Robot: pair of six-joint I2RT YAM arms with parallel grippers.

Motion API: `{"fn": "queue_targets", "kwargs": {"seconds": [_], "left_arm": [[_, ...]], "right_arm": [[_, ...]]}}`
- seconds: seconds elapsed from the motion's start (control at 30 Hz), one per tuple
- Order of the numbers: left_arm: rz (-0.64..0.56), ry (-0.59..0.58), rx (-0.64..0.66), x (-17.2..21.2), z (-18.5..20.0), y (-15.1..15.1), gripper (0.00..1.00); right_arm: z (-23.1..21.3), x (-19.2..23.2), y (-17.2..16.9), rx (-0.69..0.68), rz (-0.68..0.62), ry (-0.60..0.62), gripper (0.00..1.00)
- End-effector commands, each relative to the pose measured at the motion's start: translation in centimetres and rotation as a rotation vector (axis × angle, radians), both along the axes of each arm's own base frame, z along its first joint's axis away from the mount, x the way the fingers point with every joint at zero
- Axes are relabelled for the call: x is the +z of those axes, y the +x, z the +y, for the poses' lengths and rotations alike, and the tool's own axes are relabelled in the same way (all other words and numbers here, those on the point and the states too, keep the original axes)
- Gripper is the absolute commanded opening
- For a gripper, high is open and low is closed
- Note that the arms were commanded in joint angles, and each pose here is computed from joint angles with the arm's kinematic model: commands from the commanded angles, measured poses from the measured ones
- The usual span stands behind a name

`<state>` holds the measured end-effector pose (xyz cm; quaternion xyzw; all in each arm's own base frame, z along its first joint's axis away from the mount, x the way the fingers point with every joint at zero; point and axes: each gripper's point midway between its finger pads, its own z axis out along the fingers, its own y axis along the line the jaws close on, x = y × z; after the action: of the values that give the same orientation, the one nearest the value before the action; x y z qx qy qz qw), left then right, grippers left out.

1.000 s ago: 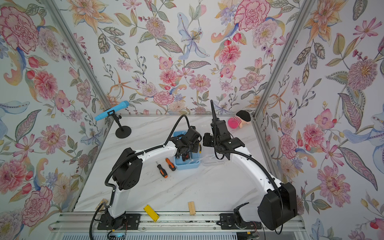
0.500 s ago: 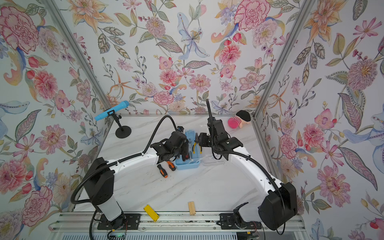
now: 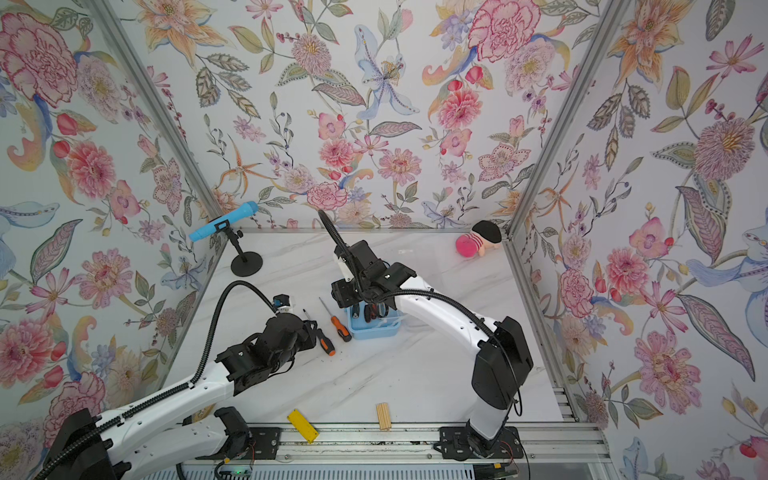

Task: Pack the tool kit
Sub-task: 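Withdraw the left gripper while the right gripper moves toward the orange screwdriver, then lower the right gripper onto the orange-handled screwdriver handle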

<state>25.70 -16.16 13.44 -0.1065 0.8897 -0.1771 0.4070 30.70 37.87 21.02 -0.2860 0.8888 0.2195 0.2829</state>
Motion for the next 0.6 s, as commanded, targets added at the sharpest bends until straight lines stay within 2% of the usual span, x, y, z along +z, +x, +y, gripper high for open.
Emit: {"fn": "queue_targets", "kwargs": {"seconds": [0.0, 0.2, 0.3, 0.4, 0.57], "left_arm": [[-0.035, -0.076, 0.077, 0.2, 1.0, 0.0, 0.4], [-0.038, -0.129, 0.088, -0.9, 1.4, -0.6, 0.39], [-0.038, -0.142, 0.09, -1.2, 1.5, -0.8, 0.39], [-0.039, -0.158, 0.088, -1.6, 1.5, -0.9, 0.39], [-0.042, -0.17, 0.081, -1.8, 1.3, -0.9, 0.39]], "right_arm": [[0.9, -1.8, -0.9, 0.072, 0.02, -0.1, 0.56], [2.8, -5.3, -0.3, 0.093, 0.049, -0.206, 0.46], [3.4, -7.0, -0.2, 0.102, 0.061, -0.251, 0.46], [3.6, -8.7, 0.1, 0.106, 0.077, -0.304, 0.51], [3.7, -11.5, 0.4, 0.112, 0.093, -0.384, 0.49]]}}
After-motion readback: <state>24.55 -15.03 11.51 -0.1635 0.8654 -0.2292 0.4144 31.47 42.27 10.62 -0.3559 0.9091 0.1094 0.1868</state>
